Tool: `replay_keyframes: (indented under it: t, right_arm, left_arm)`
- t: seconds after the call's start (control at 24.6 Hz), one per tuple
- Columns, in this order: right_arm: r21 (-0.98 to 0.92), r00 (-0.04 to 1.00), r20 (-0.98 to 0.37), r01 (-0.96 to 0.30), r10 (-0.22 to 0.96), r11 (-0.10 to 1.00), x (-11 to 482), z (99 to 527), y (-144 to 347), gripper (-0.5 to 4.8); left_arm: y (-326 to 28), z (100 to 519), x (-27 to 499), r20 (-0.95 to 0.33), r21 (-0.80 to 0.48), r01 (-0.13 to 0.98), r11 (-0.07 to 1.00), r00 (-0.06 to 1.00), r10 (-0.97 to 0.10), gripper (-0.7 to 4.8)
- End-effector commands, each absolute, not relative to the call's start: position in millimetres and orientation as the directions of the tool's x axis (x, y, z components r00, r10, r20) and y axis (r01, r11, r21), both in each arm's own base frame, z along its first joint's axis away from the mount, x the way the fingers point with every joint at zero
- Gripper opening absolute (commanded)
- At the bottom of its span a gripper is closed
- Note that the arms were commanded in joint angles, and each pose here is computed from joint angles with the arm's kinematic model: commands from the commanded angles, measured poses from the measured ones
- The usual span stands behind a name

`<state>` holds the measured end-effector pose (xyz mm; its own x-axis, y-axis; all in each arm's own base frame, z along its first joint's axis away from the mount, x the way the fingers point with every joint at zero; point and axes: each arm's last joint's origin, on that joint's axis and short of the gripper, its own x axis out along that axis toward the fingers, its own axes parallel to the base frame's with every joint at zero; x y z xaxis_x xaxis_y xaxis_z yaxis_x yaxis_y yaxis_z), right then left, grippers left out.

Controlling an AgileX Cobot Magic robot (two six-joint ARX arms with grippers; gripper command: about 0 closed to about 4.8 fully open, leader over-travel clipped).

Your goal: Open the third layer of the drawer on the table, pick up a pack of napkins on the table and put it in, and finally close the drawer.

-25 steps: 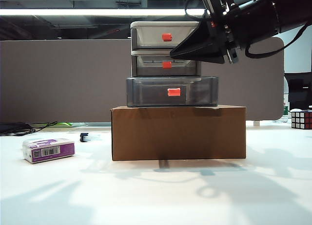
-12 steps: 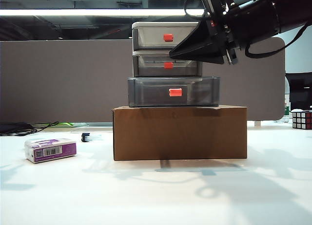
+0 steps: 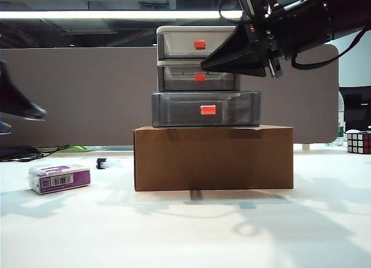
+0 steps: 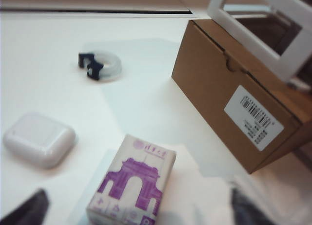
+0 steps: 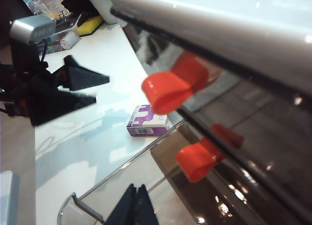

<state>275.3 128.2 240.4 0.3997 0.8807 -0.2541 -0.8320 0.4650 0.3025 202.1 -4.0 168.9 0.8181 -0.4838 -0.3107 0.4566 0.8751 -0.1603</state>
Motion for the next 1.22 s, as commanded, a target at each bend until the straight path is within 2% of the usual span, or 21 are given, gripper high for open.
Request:
replay_keyframes:
  t: [0.04, 0.28, 0.45, 0.85, 1.14, 1.18, 1.22]
  right_arm:
    - [0.300, 0.397, -0.246, -0.836, 0.884, 0.458, 275.0, 242.9, 128.7, -0.06]
    - [0.305, 0.395, -0.252, -0.834, 0.884, 0.460, 274.8, 242.2, 128.6, -0.06]
    - [0.305, 0.395, -0.252, -0.834, 0.884, 0.460, 274.8, 242.2, 128.6, -0.06]
    - [0.314, 0.391, -0.263, -0.830, 0.882, 0.461, 274.3, 240.9, 128.4, -0.06]
    - [0.316, 0.394, -0.275, -0.825, 0.877, 0.470, 274.2, 239.6, 127.9, -0.06]
    - [0.316, 0.394, -0.275, -0.824, 0.877, 0.470, 274.2, 239.6, 127.9, -0.06]
    - [0.316, 0.395, -0.275, -0.824, 0.877, 0.470, 274.2, 239.6, 127.9, -0.06]
  left_arm:
    - [-7.9, 164.5, 211.6, -0.276, -0.024, 0.519, 0.855, 0.818, -0.504, 4.63]
    - [-11.6, 142.0, 221.9, -0.349, 0.059, 0.589, 0.806, 0.769, -0.536, 4.79]
    - [-13.9, 131.5, 228.9, -0.355, 0.087, 0.604, 0.792, 0.762, -0.542, 4.79]
    - [-14.1, 109.4, 271.0, -0.426, 0.042, 0.624, 0.781, 0.718, -0.551, 4.79]
    - [-36.4, 97.8, 278.9, -0.471, 0.055, 0.670, 0.741, 0.671, -0.572, 4.79]
    - [-38.5, 97.0, 278.8, -0.482, 0.064, 0.660, 0.748, 0.677, -0.556, 4.55]
    - [-38.8, 96.9, 278.8, -0.484, 0.066, 0.658, 0.750, 0.679, -0.552, 4.09]
